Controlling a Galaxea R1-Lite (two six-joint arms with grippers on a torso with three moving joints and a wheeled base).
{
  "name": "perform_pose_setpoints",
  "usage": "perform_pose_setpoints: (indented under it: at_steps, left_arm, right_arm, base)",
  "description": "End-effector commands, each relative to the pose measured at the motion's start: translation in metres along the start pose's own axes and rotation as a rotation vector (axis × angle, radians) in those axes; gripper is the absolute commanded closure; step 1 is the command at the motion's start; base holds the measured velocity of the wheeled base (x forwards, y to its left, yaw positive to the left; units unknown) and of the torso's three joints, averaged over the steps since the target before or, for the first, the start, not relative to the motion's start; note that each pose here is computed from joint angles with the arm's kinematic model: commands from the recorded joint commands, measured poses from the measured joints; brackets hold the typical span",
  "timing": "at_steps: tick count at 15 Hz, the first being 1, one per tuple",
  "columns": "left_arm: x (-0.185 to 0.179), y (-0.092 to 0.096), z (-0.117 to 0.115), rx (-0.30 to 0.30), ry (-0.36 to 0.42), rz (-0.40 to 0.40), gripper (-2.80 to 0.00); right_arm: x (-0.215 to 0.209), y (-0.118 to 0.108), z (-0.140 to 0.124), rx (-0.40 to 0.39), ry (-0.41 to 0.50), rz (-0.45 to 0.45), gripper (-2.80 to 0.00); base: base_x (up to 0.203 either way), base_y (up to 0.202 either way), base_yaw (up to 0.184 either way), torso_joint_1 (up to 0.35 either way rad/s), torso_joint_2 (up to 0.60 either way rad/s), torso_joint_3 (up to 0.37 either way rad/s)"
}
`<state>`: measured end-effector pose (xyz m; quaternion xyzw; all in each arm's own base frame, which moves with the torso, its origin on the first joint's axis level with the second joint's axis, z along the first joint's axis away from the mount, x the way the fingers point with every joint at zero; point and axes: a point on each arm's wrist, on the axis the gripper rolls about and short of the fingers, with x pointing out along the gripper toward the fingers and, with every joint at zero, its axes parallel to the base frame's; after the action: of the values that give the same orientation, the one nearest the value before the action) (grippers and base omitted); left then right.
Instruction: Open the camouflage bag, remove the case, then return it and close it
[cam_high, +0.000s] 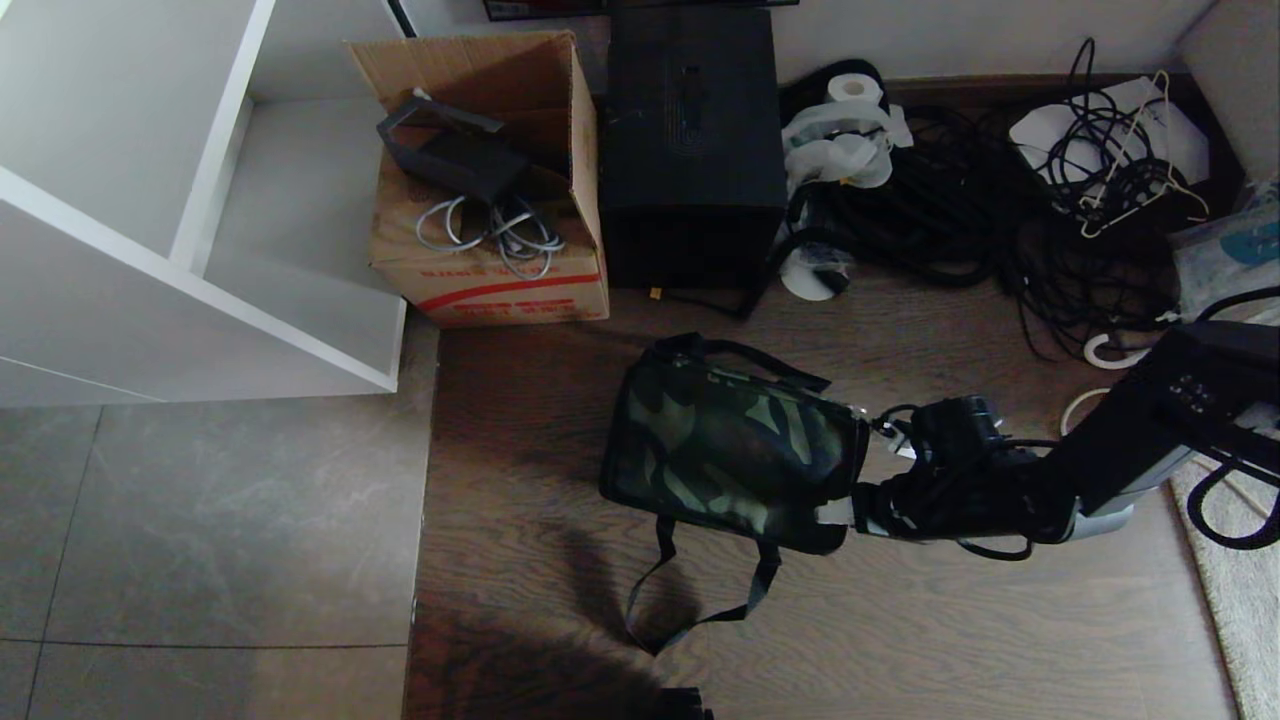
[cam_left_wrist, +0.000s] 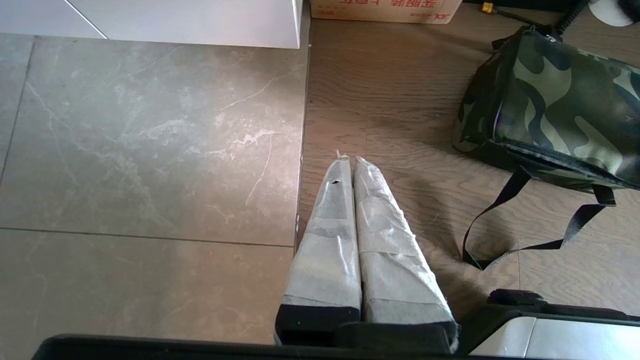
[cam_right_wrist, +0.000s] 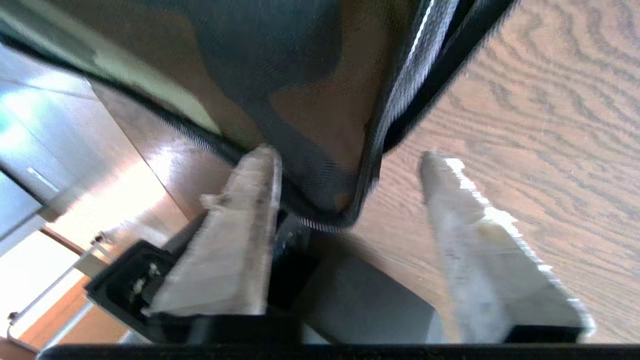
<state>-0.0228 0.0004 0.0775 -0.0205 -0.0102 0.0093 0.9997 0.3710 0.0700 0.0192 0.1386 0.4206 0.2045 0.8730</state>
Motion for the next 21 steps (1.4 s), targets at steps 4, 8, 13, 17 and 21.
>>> perform_pose_setpoints:
  at_steps: [4, 8, 13, 17, 21]
  left_arm:
    - [0.001, 0.0, -0.003, 0.0, 0.008, 0.001, 0.0]
    - [0.001, 0.0, -0.003, 0.0, 0.007, 0.001, 0.0]
    - [0.001, 0.0, -0.003, 0.0, 0.008, 0.001, 0.0]
    - [0.001, 0.0, -0.003, 0.0, 0.008, 0.001, 0.0]
    - [0.001, 0.0, -0.003, 0.0, 0.008, 0.001, 0.0]
  right_arm:
    - [-0.058, -0.003, -0.007, -0.06, -0.016, 0.044, -2.8]
    - [-0.128, 0.018, -0.033, -0.057, -0.037, 0.121, -2.8]
    - [-0.21, 0.051, -0.076, -0.053, -0.081, 0.14, 0.0]
    - [-0.268, 0.074, -0.107, -0.122, -0.241, 0.039, 0.0]
    - [-0.304, 0.08, -0.181, -0.242, -0.443, -0.1, 0.0]
  base:
    - [0.0, 0.0, 0.0, 0.0, 0.0, 0.0]
    - [0.0, 0.0, 0.0, 0.0, 0.0, 0.0]
    - [0.0, 0.0, 0.0, 0.0, 0.0, 0.0]
    - [0.0, 0.0, 0.0, 0.0, 0.0, 0.0]
    - [0.0, 0.0, 0.0, 0.0, 0.0, 0.0]
